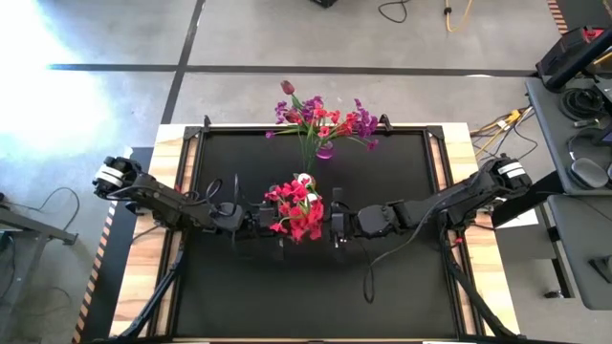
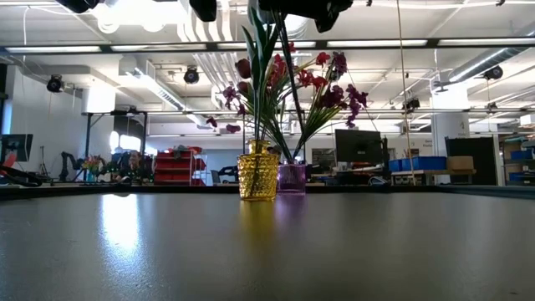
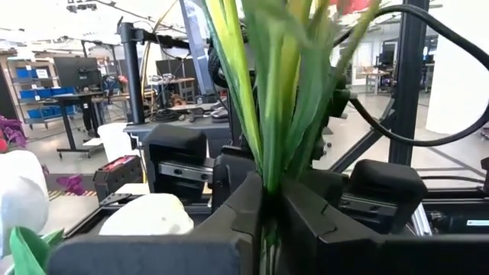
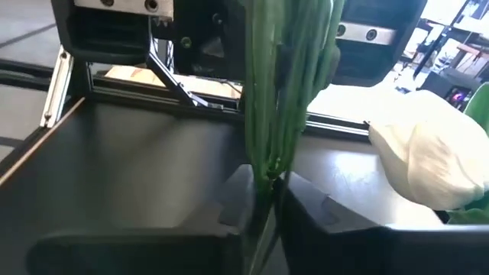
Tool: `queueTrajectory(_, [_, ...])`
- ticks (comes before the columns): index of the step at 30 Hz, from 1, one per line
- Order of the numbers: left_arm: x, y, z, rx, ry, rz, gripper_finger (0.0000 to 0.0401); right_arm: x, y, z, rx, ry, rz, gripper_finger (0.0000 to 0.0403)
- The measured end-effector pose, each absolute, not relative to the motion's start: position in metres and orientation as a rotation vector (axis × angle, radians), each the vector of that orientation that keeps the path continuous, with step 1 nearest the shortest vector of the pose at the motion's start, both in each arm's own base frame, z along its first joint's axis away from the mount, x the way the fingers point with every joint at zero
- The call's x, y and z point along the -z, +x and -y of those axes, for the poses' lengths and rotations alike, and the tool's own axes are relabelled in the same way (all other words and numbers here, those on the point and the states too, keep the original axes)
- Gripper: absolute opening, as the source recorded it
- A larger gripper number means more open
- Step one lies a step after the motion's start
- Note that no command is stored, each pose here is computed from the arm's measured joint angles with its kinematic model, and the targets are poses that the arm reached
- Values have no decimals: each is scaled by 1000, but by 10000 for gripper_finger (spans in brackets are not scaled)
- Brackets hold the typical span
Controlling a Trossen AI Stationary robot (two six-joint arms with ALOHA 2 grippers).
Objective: Sort flowers into vase by color
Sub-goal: Put the red flowers into the yellow vase
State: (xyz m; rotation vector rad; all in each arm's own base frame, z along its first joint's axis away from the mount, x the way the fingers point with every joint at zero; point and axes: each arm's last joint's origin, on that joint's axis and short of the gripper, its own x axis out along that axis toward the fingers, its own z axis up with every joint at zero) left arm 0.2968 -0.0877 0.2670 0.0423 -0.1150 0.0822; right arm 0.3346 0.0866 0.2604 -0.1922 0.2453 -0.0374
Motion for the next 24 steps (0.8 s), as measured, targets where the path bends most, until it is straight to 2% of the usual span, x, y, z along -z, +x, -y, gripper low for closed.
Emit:
queueTrajectory(2, [-266, 297, 88, -87, 45, 106, 26, -261, 334, -86, 36, -208, -249, 26])
queueTrajectory(4, [-265, 297, 87, -107, 47, 95, 41, -263, 333, -86, 38, -224, -245, 15])
queueTrajectory(16, [-264, 295, 86, -123, 72, 54, 153, -280, 314, -81, 37, -268, -212, 12])
queueTrajectory(21, [-260, 293, 85, -121, 82, 39, 167, -288, 293, -76, 49, -263, -192, 12])
queueTrajectory(24, [-254, 291, 84, -142, 93, 30, 167, -290, 276, -70, 121, -288, -181, 12])
